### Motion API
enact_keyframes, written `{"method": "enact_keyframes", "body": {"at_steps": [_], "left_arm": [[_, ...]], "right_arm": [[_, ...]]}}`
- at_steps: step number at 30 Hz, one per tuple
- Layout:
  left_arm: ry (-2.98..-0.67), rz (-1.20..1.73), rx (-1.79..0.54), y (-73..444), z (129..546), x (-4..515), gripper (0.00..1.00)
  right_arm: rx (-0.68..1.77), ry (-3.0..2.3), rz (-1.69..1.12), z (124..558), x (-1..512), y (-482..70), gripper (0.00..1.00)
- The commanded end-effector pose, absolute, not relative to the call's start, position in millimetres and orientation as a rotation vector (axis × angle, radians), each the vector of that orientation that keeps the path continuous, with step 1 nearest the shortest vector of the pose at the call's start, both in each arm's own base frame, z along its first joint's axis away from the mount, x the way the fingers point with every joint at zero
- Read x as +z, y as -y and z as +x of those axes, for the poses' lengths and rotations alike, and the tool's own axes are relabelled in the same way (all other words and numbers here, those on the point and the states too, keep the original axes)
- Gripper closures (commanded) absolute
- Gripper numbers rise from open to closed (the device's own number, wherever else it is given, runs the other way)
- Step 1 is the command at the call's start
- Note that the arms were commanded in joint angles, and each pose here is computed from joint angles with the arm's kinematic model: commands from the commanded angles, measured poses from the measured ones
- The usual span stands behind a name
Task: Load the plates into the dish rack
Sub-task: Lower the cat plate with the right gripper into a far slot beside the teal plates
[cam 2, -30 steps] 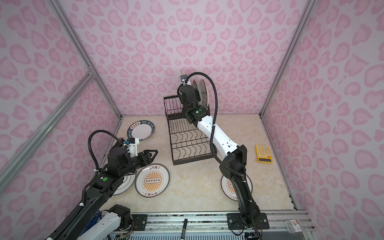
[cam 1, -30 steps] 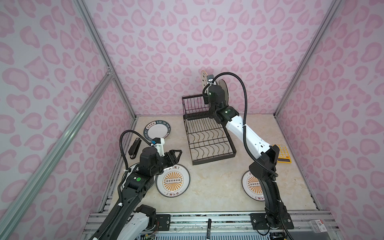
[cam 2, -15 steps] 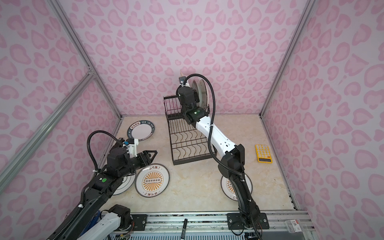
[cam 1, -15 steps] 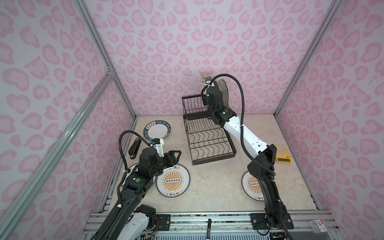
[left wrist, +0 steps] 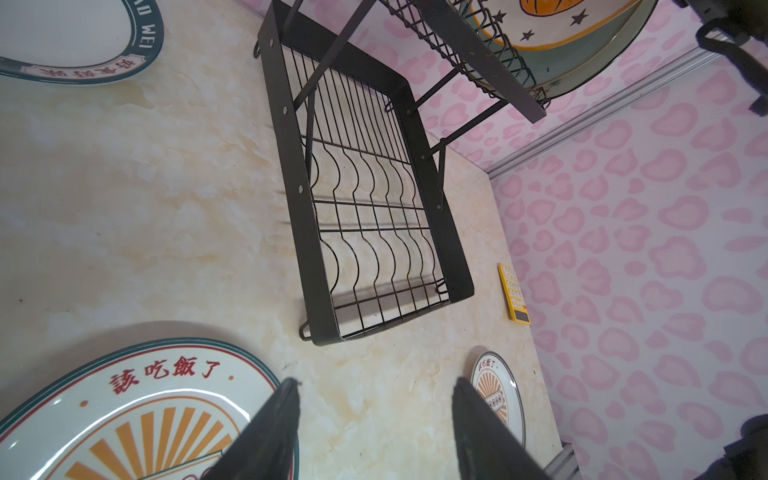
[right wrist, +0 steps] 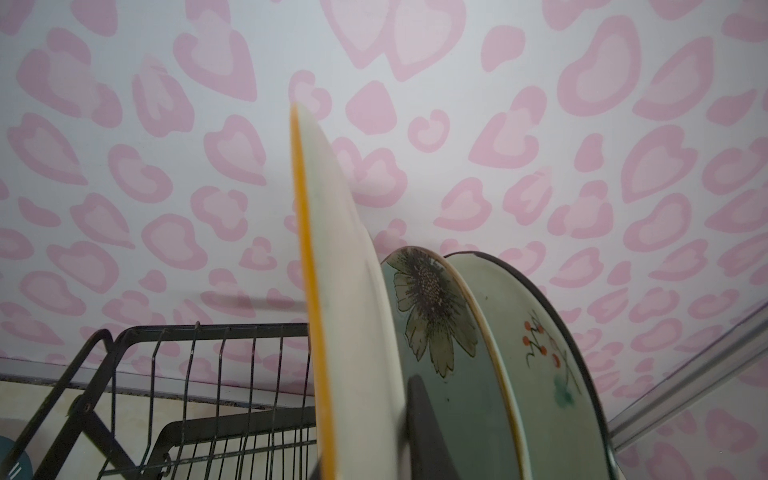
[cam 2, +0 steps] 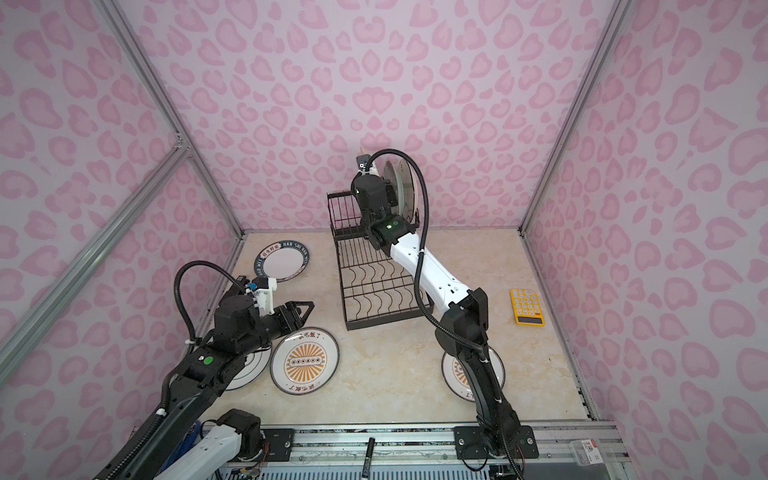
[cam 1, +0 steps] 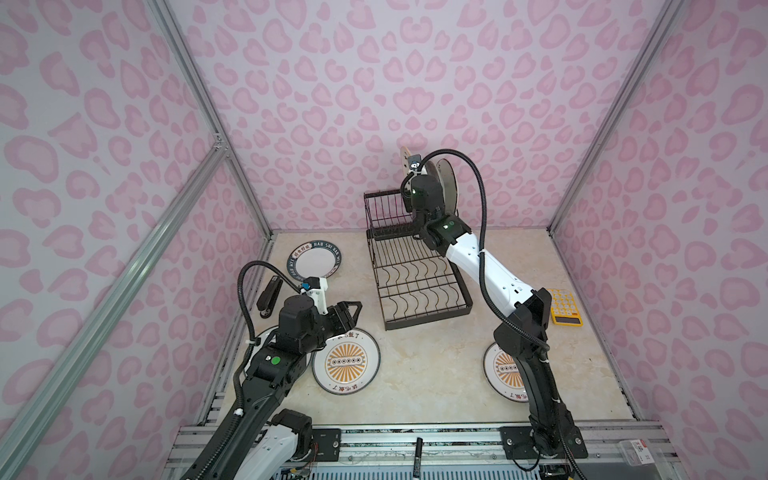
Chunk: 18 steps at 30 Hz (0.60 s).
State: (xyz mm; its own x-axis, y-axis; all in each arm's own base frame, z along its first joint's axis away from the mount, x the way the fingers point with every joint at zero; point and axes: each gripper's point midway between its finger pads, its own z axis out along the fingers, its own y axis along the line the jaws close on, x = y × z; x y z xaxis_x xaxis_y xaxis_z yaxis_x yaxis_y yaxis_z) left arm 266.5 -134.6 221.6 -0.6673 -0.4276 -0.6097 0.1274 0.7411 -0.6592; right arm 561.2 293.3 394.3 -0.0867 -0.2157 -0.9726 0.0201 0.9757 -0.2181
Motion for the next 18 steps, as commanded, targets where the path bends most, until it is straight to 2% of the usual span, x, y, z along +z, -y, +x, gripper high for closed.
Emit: {"method": "enact_keyframes", "body": {"at_steps": [1, 18], "left_arm": [[-2.124, -0.215, -0.870, 134, 268, 226, 0.39], [-2.119, -0.213, -0.871, 133, 268, 228, 0.39]], "right_arm": [[-0.157, -1.581, -0.095, 563, 408, -296, 1.00], [-0.131, -1.627, -0.099, 561, 389, -299, 1.00]]}}
